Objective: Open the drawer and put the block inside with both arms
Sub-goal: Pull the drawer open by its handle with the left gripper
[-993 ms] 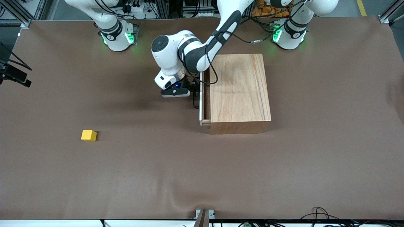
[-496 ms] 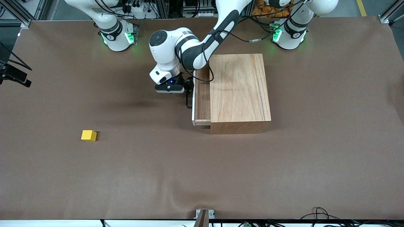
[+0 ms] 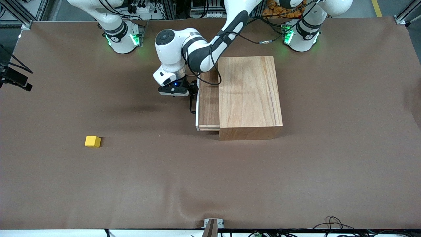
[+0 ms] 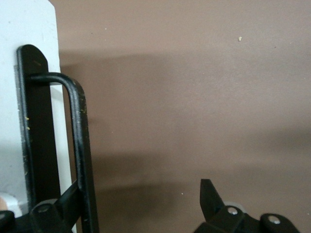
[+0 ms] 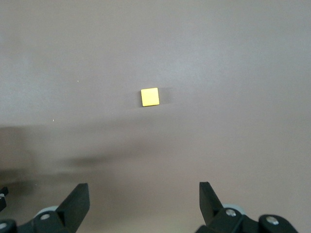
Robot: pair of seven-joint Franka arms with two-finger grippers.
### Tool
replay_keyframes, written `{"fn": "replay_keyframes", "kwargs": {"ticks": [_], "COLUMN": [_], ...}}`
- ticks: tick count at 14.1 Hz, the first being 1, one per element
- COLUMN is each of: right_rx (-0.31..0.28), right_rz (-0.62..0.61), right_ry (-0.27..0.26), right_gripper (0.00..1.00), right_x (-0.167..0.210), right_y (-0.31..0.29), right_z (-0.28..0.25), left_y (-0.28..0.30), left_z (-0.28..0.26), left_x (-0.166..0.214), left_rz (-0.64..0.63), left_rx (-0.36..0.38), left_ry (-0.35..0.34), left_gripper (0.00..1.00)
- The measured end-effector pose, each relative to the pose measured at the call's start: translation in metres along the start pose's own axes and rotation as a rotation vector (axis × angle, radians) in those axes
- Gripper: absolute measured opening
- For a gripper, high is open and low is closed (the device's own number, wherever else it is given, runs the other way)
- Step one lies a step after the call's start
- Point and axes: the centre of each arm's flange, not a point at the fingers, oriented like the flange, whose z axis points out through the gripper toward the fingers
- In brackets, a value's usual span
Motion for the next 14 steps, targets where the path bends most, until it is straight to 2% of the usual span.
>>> {"fn": "replay_keyframes", "kwargs": {"ticks": [6, 10, 14], "right_rx": [0.000, 0.000, 0.000], "right_rz": [0.006, 0.006, 0.006], "right_ry": [-0.001, -0.001, -0.001], "right_gripper": [1.00, 1.00, 1.00], "right_x": [0.000, 0.000, 0.000], "right_y": [0.003, 0.003, 0.003], "right_z": [0.000, 0.000, 0.001], "left_y": [0.003, 0.018, 0.021], "left_z": [0.001, -0.008, -0.008], "left_x": [0.005, 0.001, -0.002], "left_rz": [-0.011, -0.021, -0.017], "left_rx": [-0.043, -0.139, -0.147], "left_ry": [0.018, 0.029, 0.027], "left_gripper": [1.00, 1.00, 1.00]}}
